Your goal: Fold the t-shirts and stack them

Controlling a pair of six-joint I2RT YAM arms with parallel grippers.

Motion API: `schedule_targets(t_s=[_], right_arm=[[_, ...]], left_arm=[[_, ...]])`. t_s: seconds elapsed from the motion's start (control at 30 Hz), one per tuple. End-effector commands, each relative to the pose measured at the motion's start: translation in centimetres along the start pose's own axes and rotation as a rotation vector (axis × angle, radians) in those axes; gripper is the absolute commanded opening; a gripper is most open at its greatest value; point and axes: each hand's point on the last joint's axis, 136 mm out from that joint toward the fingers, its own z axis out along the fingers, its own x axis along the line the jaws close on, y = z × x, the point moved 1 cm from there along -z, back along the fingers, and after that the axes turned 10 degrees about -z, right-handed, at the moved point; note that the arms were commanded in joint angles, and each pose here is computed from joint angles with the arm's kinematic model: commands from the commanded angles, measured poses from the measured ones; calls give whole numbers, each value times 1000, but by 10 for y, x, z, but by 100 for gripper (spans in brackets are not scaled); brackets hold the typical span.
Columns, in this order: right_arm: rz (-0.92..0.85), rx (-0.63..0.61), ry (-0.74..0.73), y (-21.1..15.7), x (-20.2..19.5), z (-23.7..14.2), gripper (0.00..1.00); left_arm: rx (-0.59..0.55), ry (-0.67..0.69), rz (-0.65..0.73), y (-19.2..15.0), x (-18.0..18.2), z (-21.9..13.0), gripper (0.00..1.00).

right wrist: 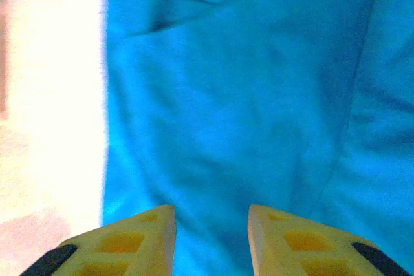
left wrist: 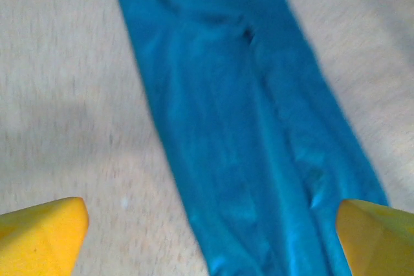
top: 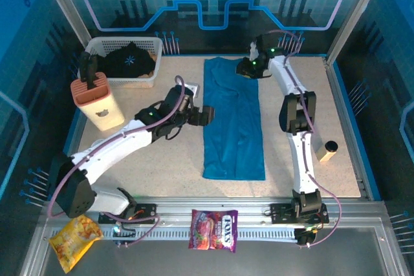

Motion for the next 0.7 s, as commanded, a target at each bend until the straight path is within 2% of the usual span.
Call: schedule_targets(t_s=[0.0,0.1,0.13,0.23,0.33,0.37,0.4,0.57,0.67], right_arm=[[-410,-297,-22,36,99,-166,38],[-607,-403,-102,-2,128,-229,43],[-644,-423,-122,-22,130,-240,50],[-822,-516,-128,-78,140,-271,62],[-952,-547,-167,-137,136,-288,85],[-964,-547,-185,-155,131,-291,90],[-990,-527,-191,-171,127,-292,90],[-1331,-264,-60,-279,123,-274,82],[-1417,-132,-35,-314,116,-262,81]], left_arm=[[-292,-176,233,74,-46,-52,99],[-416,-282,406,86,-67,-78,99],[-454,-331,479,83,-74,-86,99],[-517,-537,764,46,-96,-110,99],[-504,-641,983,2,-99,-121,98],[-460,-655,1052,-15,-96,-120,96],[-416,-655,1098,-27,-93,-119,95],[0,-611,1247,-105,-66,-106,93],[169,-526,1404,-148,-47,-92,93]])
